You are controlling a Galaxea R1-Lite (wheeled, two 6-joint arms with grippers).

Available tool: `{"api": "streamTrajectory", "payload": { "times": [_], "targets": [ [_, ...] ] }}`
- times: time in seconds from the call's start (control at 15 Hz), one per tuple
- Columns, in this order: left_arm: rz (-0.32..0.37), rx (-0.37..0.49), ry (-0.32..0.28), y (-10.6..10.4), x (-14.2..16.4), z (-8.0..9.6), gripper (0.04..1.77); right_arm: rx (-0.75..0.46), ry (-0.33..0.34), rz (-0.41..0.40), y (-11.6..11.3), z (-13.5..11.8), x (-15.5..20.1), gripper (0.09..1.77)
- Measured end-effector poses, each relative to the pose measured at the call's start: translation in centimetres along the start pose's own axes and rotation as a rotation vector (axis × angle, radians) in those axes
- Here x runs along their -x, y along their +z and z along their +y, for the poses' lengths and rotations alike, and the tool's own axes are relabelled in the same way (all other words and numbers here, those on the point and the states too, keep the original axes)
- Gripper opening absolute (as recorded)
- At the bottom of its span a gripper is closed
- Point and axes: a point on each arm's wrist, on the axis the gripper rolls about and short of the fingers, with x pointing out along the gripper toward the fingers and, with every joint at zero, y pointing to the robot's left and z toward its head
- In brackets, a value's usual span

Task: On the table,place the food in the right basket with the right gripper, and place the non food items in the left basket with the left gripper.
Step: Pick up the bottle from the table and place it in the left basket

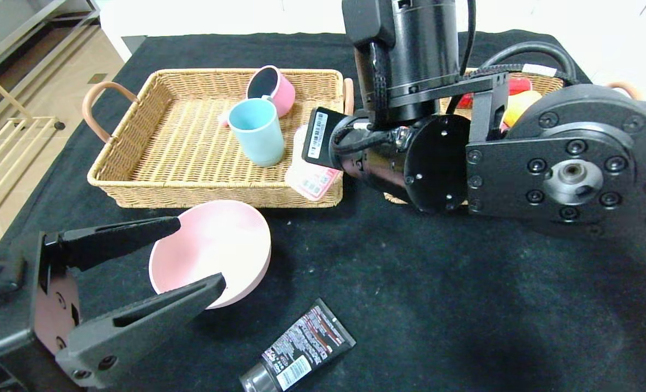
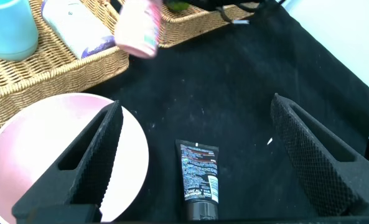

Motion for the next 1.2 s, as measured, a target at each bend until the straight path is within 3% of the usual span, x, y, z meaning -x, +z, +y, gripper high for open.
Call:
{"api": "streamTrajectory", "payload": {
  "times": [0.6,1.2],
  "targets": [
    [0.004,0.002,-0.001,-0.1,-0.1,0.0,1.72,0.198,0.062,-0.244,0.0,1.6,-2.2,0.87],
    [0.001,0.001,-0.001,0.0,-0.1,0.0,1.72,0.265,0.085,-0.334,-2.5,2.5,-4.8,0.87]
  ]
}}
